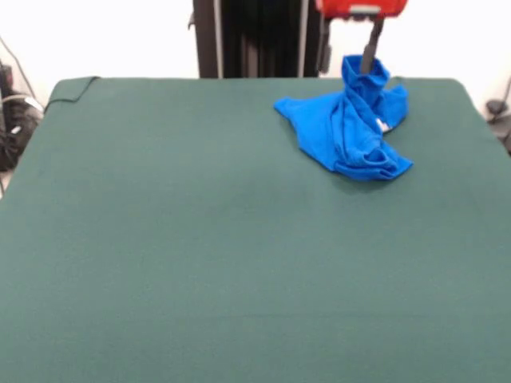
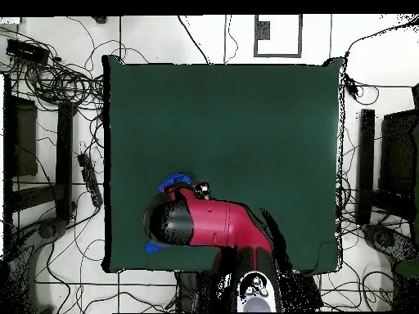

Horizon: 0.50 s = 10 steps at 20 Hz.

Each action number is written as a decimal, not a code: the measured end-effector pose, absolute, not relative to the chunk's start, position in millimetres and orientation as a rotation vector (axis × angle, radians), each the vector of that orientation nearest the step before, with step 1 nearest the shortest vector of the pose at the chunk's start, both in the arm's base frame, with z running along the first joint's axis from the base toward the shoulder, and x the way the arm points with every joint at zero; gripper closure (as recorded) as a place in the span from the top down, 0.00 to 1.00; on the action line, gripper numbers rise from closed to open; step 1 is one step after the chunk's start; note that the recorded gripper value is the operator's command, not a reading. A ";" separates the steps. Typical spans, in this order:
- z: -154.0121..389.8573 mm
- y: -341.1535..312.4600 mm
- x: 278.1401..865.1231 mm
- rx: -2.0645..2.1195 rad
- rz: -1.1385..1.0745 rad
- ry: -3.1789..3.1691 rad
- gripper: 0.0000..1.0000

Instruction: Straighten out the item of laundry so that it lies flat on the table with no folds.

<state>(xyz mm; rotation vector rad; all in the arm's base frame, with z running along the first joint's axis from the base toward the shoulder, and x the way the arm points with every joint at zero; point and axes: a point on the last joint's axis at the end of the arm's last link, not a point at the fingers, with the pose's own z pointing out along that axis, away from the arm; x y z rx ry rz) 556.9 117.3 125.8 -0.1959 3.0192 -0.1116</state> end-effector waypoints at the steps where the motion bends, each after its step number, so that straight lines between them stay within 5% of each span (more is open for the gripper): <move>1: 120.2 116.2 559.6 -0.194 -0.112 3.022 1.00; 10: 95.6 114.3 568.3 -0.197 -0.113 3.044 1.00</move>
